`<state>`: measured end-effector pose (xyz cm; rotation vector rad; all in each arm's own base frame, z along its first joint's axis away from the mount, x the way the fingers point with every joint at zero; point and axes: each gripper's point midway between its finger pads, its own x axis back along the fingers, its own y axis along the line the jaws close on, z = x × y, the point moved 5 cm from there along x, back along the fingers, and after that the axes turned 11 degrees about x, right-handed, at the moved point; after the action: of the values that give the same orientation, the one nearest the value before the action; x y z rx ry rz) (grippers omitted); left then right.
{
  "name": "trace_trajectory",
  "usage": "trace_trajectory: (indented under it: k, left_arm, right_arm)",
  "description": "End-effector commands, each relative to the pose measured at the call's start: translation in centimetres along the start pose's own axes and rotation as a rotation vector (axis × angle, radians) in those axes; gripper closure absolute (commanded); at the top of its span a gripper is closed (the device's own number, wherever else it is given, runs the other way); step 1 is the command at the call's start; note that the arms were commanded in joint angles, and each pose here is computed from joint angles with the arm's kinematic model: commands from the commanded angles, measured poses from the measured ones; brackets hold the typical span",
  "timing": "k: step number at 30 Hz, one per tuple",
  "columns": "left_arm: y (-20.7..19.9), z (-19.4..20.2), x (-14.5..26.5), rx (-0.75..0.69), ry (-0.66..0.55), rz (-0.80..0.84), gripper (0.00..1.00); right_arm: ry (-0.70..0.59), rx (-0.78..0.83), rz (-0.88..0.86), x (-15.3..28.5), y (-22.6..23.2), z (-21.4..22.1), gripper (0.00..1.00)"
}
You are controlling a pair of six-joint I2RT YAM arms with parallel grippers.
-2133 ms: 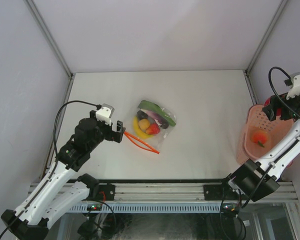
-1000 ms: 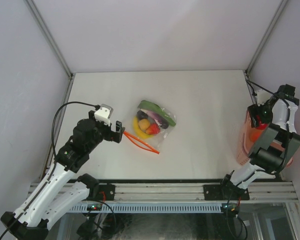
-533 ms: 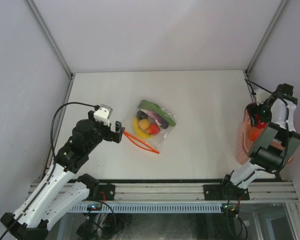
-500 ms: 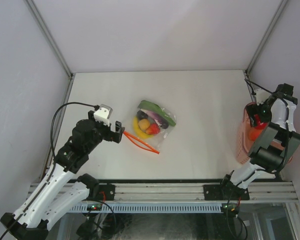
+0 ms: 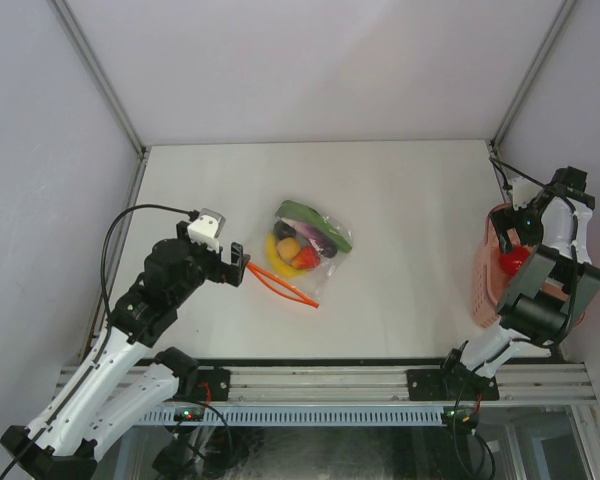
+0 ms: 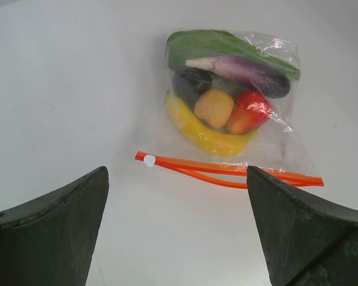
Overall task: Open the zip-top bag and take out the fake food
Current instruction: Place the fake fruit in the bin.
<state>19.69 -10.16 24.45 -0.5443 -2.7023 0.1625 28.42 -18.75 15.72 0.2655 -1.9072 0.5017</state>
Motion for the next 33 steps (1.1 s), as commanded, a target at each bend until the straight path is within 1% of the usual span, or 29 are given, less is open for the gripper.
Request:
trace_trajectory:
  k: [1,13,18,28,33]
  left_arm:
    - [0.2,-0.2,-0.1,-0.014,-0.028,0.002,0.0]
    - [0.2,-0.2,-0.1,-0.014,-0.027,0.0,0.0]
    - [0.2,-0.2,-0.1,-0.014,-0.027,-0.001,0.0]
    - [0.1,-0.3,0.0,-0.012,-0.03,0.011,0.0]
    - [0.0,-0.3,0.0,-0.011,-0.031,0.015,0.0]
  right_arm:
    - [-0.049,0.011,0.057,1.9,-0.3,-0.8,0.01]
    - [-0.059,0.012,0.058,2.6,-0.2,-1.0,0.01]
    - [-0.072,0.01,0.071,3.6,-0.4,-1.2,0.01]
    - [-0.156,0.015,0.106,8.2,-0.7,-2.6,0.01]
    - [-0.222,0.067,0.112,10.9,0.0,-4.0,0.01]
